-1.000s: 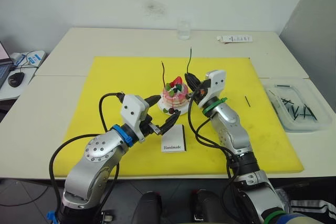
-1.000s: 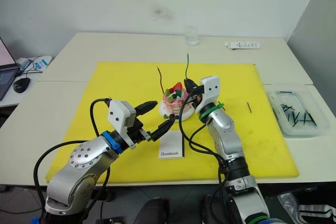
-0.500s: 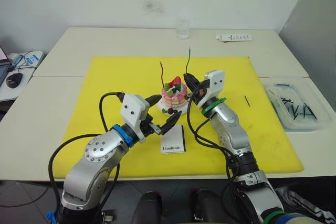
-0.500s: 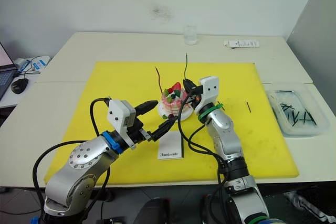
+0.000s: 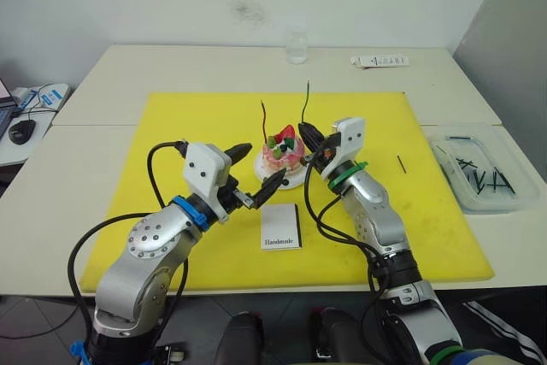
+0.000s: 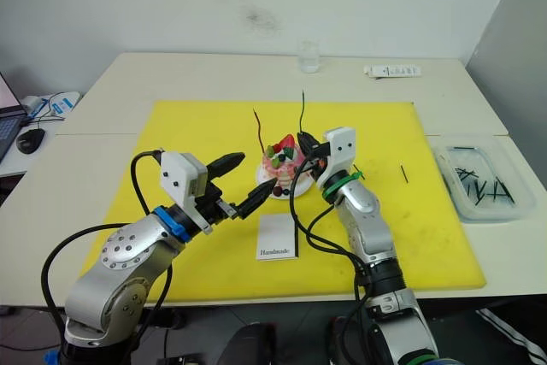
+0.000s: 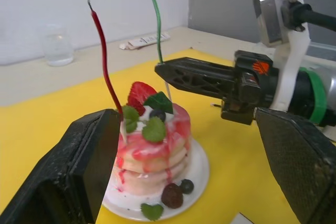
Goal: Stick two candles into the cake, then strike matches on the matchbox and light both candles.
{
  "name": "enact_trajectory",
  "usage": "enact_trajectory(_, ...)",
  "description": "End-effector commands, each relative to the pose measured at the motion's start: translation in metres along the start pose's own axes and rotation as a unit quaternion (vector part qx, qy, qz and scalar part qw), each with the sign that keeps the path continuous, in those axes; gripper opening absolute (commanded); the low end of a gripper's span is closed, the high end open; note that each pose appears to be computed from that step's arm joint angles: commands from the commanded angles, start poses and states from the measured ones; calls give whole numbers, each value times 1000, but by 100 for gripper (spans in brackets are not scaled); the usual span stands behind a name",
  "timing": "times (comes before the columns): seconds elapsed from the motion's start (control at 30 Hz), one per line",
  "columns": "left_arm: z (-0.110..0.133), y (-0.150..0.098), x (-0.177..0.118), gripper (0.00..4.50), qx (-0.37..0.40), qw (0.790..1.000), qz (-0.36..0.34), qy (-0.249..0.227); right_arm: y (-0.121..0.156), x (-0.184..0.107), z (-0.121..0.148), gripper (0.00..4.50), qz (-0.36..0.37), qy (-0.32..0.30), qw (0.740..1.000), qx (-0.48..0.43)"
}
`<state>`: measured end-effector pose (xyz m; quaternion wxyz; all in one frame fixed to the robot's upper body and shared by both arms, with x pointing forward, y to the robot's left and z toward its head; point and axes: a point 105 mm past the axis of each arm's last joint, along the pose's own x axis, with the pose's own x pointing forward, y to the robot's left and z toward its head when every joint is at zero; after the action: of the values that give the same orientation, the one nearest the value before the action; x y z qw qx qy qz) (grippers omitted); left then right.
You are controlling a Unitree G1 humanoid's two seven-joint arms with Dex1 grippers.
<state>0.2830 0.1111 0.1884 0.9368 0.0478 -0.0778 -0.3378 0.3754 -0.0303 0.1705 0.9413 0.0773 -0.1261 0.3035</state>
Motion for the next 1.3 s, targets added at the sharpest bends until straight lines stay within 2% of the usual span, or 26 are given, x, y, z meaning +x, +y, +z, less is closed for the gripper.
enact_trajectory(0.03, 13, -2, 1, 448, 16, 1000, -4, -23, 9, 2, 11, 2, 15, -19, 1000, -12)
enact_trajectory(0.57, 11, -5, 2, 448, 12, 1000, -6, -23, 11, 3, 25, 2, 21, -46, 999, -2)
enact_trajectory(1.3, 10, -10, 4, 448, 15, 1000, -16, -23, 8, 3, 13, 2, 13, -27, 999, -17)
